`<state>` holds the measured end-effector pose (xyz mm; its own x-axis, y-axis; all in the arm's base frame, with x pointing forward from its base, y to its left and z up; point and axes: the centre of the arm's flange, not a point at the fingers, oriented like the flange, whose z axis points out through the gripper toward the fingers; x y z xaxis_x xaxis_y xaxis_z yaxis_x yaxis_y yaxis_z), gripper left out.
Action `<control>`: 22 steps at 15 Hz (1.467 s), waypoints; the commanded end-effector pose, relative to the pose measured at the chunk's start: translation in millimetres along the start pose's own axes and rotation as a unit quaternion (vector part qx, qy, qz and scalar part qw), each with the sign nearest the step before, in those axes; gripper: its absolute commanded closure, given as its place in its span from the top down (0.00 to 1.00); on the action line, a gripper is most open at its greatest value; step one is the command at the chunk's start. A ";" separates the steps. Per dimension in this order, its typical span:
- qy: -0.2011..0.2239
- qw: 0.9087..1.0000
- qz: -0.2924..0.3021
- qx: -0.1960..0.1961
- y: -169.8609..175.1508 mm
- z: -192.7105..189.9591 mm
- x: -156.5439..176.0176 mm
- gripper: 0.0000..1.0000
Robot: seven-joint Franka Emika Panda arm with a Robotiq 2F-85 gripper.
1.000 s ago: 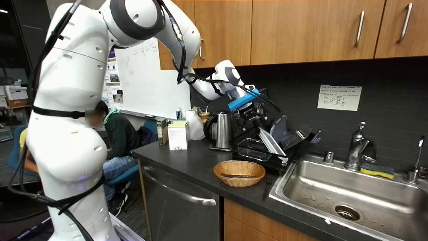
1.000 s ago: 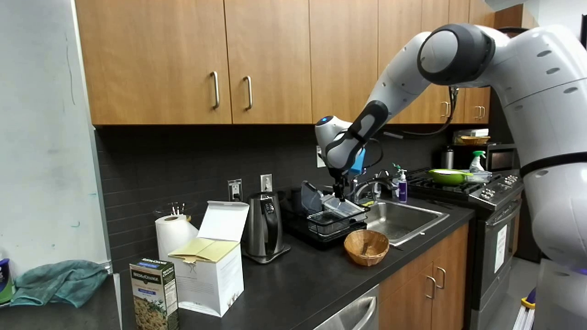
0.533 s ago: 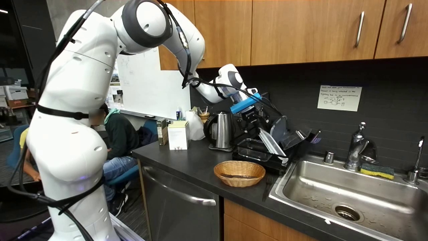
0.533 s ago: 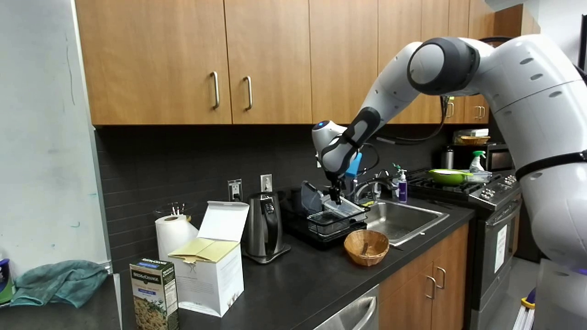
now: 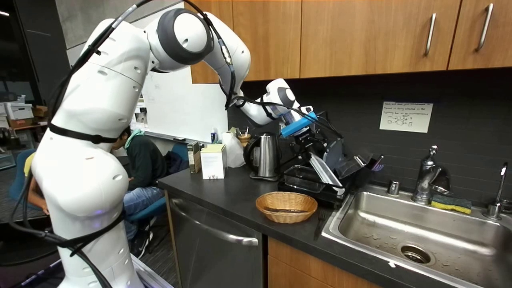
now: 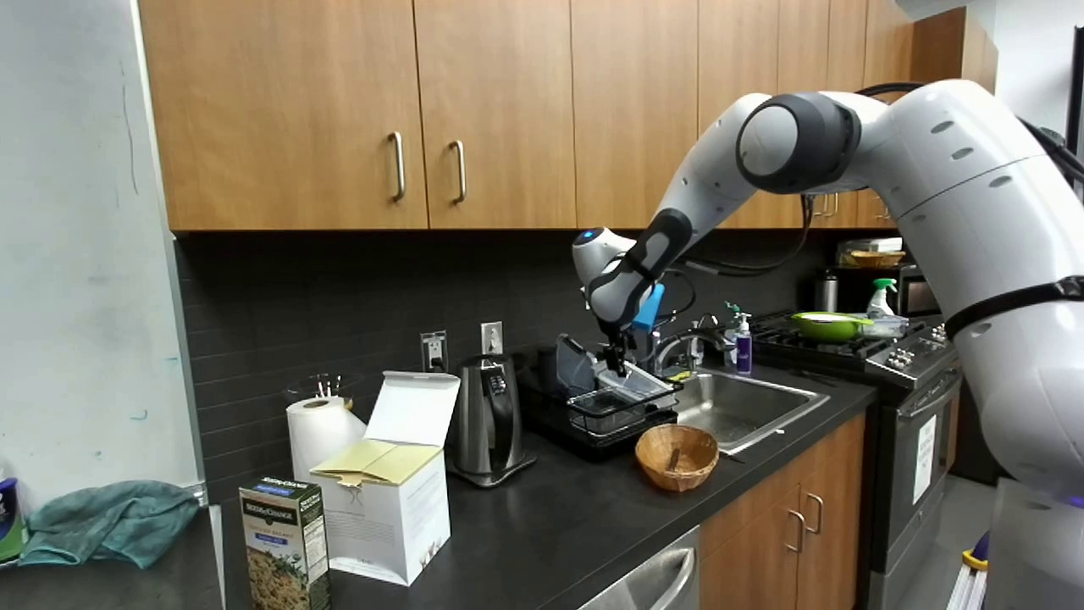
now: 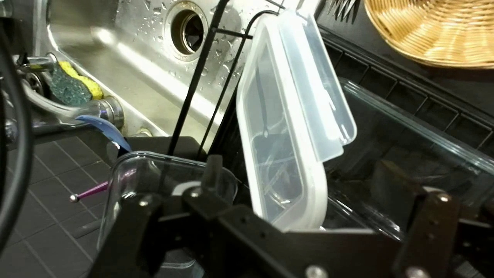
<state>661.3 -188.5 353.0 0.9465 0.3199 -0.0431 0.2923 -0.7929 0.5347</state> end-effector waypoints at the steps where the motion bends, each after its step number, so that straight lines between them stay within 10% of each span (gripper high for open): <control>1: -0.006 1.000 0.009 -0.010 7.7 0.2 6.3 0.72; 11: -0.011 1.000 0.010 -0.016 7.2 -2.2 0.2 0.01; 22: -0.015 0.998 0.000 -0.054 -4.2 -19.4 1.1 0.04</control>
<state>665.5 -186.3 355.3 0.9506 0.3045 -0.0595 0.2797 -0.7581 0.5892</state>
